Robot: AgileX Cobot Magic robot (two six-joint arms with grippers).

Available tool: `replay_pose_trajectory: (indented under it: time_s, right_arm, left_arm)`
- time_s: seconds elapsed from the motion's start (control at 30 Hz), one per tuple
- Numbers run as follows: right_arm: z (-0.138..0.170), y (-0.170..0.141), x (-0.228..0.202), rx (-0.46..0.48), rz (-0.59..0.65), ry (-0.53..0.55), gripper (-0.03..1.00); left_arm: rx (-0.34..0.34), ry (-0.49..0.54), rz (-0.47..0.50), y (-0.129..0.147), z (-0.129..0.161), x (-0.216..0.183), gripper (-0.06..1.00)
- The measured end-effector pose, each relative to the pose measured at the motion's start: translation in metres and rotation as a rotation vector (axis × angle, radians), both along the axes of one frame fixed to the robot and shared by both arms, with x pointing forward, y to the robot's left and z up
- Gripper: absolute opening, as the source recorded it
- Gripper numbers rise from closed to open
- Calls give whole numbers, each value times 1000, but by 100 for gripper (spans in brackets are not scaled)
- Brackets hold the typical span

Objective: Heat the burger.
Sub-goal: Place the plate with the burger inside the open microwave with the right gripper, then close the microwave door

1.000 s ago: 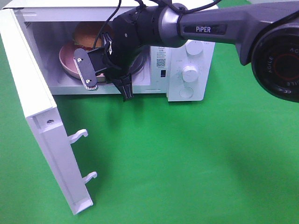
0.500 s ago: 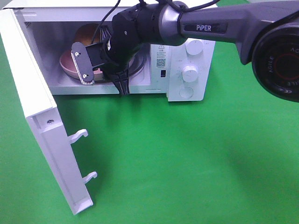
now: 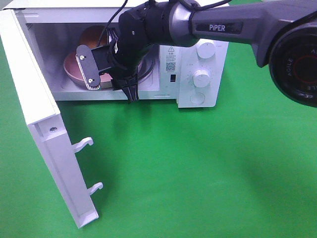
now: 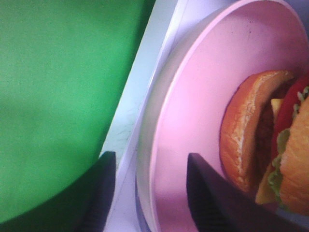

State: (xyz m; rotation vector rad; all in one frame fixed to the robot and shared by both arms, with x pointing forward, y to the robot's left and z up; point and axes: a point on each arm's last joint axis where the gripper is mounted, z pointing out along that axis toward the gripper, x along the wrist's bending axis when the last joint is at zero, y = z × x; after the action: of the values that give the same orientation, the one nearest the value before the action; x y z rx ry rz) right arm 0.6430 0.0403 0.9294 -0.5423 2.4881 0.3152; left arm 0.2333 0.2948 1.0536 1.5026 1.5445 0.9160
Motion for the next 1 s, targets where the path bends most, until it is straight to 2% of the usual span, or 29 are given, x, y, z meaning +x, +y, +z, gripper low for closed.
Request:
replay_pose_trajectory:
  time_s: [0.03,0.07,0.13,0.17,0.2,0.37,1.0]
  right_arm:
    - [2,-1,-2,-1,1,2,51]
    - [2,-1,-2,-1,1,2,51]
    - [3,-6,-8,-4,2,7,63]
    - [3,-6,-8,-4,2,7,63]
    - [4,-8,-11,-2,4,6,69]
    - [6,-14,-18,3,7,2,76]
    - [12,-37,-56,16,35,-16,77]
  left_arm:
    - [0,0,0,0,0,0,96]
    - [0,0,0,0,0,0,96]
    - [0,0,0,0,0,0,96]
    - [0,0,0,0,0,0,96]
    - [0,0,0,0,0,0,96]
    - [0,0,0,0,0,0,96]
    - [0,0,0,0,0,0,96]
